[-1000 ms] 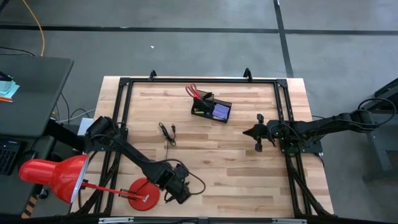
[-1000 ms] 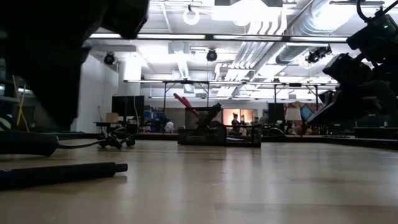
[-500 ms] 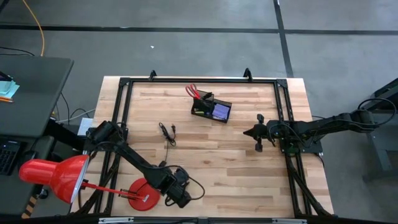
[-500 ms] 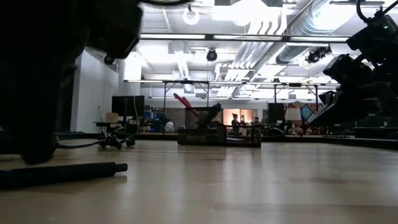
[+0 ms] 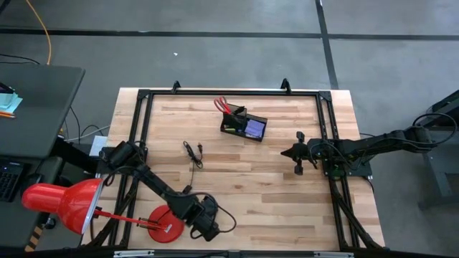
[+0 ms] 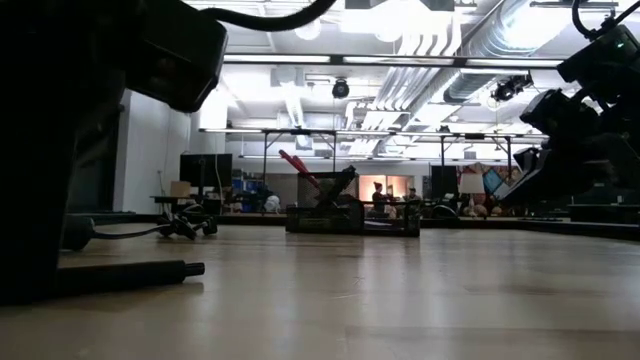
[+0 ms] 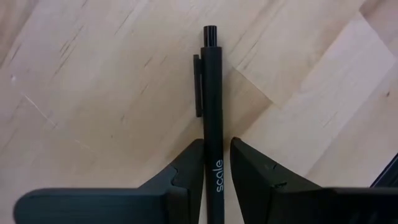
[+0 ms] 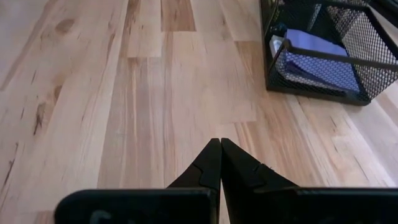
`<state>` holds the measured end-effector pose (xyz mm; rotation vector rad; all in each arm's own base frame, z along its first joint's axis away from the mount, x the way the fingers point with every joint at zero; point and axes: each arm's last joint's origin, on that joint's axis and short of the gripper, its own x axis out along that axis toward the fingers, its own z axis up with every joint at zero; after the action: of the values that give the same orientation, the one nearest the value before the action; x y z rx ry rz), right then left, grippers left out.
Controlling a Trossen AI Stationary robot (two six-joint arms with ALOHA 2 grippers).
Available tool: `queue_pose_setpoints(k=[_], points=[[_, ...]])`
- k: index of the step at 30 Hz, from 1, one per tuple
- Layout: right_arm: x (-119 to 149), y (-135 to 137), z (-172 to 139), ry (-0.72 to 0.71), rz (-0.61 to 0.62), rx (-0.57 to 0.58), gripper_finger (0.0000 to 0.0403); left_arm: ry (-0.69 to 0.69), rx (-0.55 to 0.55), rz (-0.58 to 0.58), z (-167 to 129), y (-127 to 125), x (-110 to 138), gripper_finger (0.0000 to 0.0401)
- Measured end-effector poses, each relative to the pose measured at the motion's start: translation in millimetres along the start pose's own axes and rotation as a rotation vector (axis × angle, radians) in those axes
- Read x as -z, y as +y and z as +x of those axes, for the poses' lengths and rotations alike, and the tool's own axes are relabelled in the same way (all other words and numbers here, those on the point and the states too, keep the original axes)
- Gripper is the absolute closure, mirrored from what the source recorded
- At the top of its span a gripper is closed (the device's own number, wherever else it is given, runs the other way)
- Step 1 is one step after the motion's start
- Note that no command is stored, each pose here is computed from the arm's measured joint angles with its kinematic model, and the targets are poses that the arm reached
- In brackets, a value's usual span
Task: Pick and place office supplies into organizer
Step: Put the black pen into the mesh desk organizer
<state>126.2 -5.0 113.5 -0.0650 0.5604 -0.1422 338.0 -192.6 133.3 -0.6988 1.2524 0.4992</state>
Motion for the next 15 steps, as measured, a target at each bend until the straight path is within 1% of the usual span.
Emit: queue_pose_setpoints(k=[7,10,15], points=[[0.3,0.0,0.1,0.003,0.000,0.000,0.0402,0.000,-0.003,-0.005,0.4,0.7,-2.9,0.0330],[0.1,0.0,0.1,0.002,0.000,0.000,0.0402,0.004,-0.026,0.009,-2.6,-1.3,-3.8,0.0330],[0.2,0.0,0.1,0.002,0.000,0.000,0.0402,-0.014,-0.078,-0.001,-8.7,-2.2,-5.8,0.0329]])
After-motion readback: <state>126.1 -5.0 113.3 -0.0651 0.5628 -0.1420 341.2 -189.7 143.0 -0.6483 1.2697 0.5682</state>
